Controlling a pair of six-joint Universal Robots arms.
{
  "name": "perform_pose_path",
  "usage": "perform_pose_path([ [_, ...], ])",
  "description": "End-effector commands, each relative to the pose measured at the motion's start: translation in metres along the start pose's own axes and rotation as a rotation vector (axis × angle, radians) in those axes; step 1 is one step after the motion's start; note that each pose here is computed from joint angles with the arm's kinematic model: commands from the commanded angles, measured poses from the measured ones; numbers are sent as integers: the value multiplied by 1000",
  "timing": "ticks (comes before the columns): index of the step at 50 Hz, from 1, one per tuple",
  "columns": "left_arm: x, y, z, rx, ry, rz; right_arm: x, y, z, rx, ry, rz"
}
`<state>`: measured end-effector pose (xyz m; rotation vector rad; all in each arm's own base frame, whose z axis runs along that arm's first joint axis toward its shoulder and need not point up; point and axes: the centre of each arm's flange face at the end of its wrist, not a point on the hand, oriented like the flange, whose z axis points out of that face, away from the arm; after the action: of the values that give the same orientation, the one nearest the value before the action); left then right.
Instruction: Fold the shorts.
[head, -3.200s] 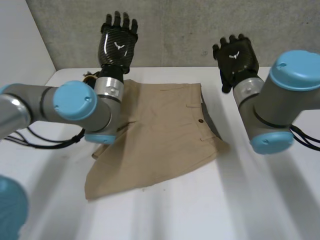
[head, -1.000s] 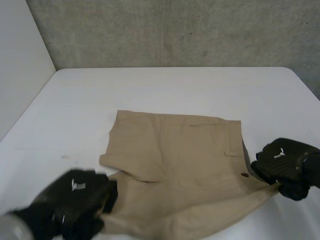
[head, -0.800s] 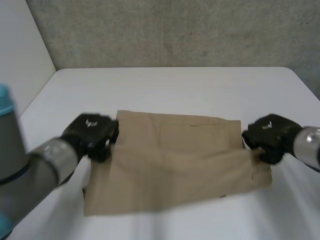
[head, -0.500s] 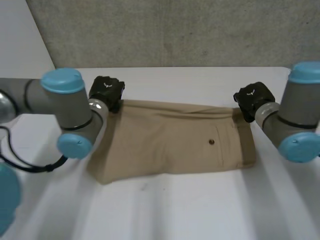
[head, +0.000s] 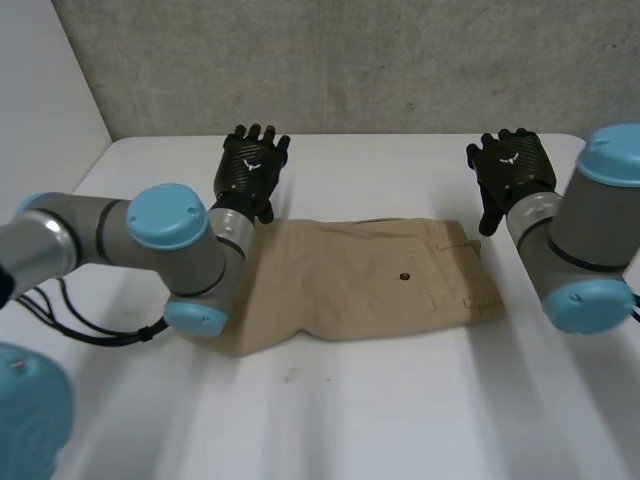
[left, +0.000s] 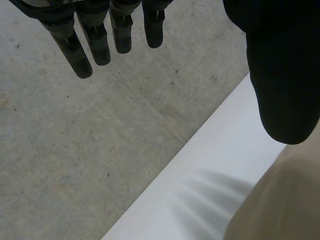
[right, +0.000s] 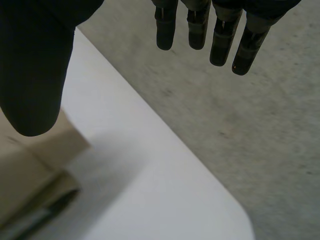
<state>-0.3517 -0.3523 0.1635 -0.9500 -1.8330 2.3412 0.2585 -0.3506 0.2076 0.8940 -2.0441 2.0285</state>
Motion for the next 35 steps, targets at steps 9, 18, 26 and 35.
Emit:
perform_pose_path([
  [9, -13, -11, -80, -164, 60, -82, -12, 45, -60, -196, -303, 111],
  [18, -13, -14, -106, -203, 75, -160, -16, 80, -45, -209, -278, 113],
  [26, -15, -14, -112, -211, 72, -161, -13, 95, -35, -198, -246, 94],
  [35, -22, -21, -113, -200, 58, -160, 17, 100, -39, -253, -165, 70],
])
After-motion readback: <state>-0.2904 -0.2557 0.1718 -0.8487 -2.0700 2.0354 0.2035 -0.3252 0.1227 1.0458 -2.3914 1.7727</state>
